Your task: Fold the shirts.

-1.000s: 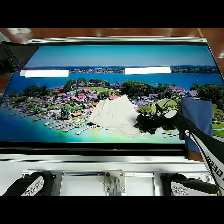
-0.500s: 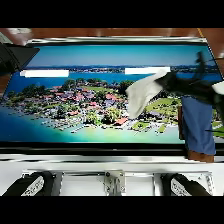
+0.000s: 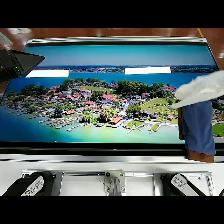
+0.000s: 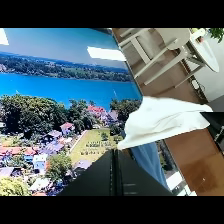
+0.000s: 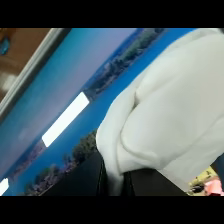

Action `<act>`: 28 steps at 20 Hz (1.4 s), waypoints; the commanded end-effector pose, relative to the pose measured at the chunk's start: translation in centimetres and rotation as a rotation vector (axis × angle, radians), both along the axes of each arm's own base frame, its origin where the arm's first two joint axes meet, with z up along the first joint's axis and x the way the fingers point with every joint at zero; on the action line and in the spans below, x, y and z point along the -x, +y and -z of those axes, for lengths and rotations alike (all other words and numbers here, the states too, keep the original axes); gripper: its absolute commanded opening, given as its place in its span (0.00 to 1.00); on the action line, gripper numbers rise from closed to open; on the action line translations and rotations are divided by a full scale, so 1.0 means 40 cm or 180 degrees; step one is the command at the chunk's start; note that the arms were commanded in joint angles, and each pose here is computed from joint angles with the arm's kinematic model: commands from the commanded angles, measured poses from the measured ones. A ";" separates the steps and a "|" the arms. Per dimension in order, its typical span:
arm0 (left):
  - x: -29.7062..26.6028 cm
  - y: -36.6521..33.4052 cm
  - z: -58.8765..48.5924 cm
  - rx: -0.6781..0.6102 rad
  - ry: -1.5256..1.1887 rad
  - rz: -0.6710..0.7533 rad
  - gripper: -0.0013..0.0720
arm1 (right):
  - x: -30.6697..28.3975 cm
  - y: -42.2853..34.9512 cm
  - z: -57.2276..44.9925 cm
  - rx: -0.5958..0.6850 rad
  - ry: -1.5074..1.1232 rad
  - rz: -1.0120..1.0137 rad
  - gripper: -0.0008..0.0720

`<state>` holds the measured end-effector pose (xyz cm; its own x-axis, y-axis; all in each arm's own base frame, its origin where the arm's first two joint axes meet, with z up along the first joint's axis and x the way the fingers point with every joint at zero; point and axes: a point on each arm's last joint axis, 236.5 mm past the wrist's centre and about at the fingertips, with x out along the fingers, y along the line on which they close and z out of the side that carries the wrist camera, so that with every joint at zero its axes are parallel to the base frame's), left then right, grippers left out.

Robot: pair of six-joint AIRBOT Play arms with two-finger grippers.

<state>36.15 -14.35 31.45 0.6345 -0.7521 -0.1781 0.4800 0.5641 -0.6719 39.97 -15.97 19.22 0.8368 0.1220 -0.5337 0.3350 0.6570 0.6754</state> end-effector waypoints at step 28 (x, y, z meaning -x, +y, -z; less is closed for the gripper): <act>0.042 -0.042 0.018 -0.0042 0.0109 0.0276 0.08 | 0.120 -0.144 0.238 -0.0292 0.1122 0.0396 0.11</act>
<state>34.98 -15.37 30.87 0.5836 -0.7863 -0.2027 0.4932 0.5415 -0.6808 39.59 -21.59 13.26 0.7884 0.1153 -0.6042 0.4704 0.5200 0.7130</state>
